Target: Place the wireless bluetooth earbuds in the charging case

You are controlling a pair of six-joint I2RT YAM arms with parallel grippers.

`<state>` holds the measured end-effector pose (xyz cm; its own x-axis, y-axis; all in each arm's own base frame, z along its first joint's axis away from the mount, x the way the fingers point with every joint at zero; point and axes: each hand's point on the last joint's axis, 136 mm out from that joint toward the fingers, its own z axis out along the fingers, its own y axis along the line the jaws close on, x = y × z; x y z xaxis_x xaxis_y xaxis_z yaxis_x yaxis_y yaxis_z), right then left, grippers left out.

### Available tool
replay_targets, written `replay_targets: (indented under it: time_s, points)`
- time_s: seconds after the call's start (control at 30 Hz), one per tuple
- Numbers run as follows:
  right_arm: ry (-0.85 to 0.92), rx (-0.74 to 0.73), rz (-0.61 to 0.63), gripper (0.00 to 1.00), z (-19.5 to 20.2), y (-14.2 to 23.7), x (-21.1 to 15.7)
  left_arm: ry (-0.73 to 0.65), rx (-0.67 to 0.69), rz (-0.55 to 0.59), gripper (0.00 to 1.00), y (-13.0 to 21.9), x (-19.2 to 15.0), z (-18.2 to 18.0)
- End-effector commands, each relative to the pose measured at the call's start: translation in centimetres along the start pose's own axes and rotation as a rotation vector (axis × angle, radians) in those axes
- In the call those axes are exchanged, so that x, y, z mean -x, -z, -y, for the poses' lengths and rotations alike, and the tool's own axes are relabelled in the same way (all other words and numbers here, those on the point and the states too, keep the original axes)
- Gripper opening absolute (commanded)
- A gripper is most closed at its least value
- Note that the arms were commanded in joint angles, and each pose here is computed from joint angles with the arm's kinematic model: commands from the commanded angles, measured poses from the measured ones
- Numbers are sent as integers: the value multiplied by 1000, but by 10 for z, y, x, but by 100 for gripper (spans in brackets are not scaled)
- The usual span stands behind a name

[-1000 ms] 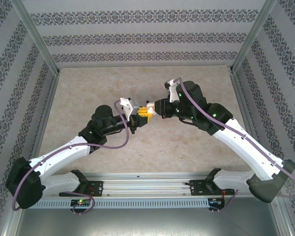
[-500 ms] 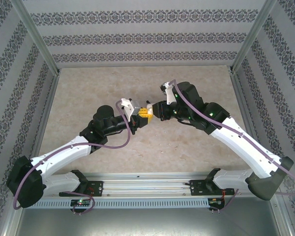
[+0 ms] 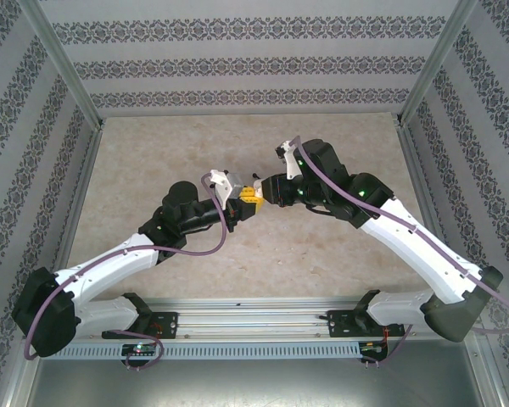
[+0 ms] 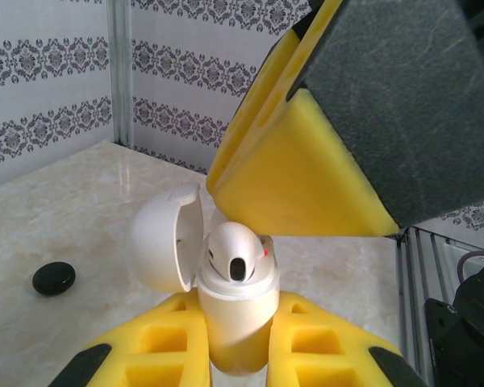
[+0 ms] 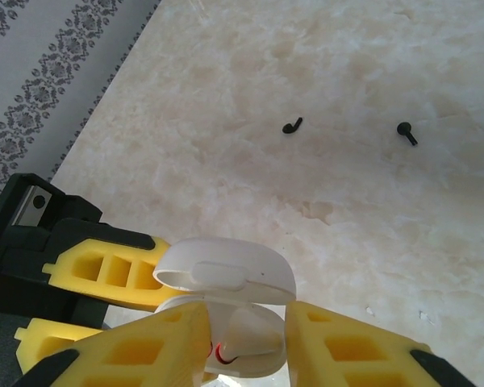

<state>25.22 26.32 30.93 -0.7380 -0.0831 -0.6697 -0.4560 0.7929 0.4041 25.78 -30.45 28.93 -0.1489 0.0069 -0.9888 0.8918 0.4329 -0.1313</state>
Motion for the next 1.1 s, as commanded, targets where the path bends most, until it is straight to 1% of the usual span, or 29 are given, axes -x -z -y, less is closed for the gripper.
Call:
replay_targets:
  time_s: [0.0, 0.1, 0.27, 0.57, 0.87, 1.07]
  points:
    - [-1, 101, -60, 35, -25, 1, -7, -39, -30, 84, 0, -3, 31, 9]
    - [-12, 102, -60, 37, -26, 4, -6, -38, -30, 85, 0, -3, 31, 10]
    - [-36, 115, -11, 40, -31, 19, 7, -35, -29, 82, 0, -3, 30, 9]
    - [-160, 199, 59, 43, -29, 47, 25, -32, -41, 67, 0, 0, 29, 13]
    - [-248, 251, 53, 43, -10, 50, 35, -34, -94, 43, 0, 4, 30, 24]
    - [-305, 276, 22, 41, 2, 39, 40, -39, -138, 48, 0, 5, 33, 32]
